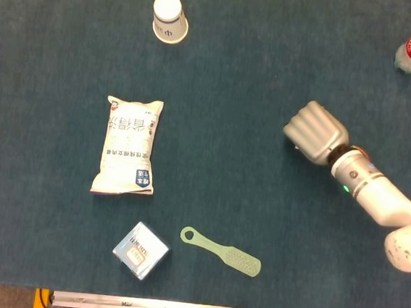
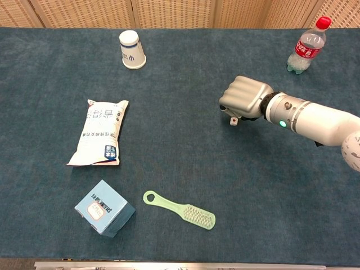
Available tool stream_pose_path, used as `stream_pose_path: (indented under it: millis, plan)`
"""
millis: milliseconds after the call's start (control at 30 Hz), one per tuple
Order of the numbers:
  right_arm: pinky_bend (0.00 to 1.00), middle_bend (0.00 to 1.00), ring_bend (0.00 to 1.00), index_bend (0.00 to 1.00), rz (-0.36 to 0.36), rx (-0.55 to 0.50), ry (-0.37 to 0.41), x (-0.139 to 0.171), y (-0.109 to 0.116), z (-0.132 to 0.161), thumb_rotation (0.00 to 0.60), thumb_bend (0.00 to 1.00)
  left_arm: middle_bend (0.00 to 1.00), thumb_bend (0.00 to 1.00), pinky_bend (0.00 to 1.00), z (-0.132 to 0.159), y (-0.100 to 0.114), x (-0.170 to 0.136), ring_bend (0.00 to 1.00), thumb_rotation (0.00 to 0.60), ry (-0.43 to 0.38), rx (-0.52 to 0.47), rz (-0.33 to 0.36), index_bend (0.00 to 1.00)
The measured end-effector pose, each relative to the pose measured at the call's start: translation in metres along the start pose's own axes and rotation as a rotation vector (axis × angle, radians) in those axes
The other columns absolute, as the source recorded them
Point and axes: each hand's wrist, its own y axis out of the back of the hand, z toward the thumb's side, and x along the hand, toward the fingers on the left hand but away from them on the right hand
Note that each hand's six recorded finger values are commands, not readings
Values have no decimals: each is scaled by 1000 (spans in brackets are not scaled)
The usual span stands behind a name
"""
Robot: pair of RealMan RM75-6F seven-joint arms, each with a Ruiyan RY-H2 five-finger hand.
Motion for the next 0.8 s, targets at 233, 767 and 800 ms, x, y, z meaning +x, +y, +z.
stream_pose_path:
  millis: [233,767,800]
  plan:
    - [954,918,943,567,-4,0,8,4,1,2,600,1000,277,0,374,0,0,0,219,600,0,0,-1,365]
    - [954,918,943,567,-14,-7,15,9,4,3,600,1000,278,0,374,0,0,-1,219,600,-2,4,-2,365]
    - [954,918,943,567,-13,-7,16,9,4,3,600,1000,278,0,374,0,0,-1,219,600,-2,5,-2,365]
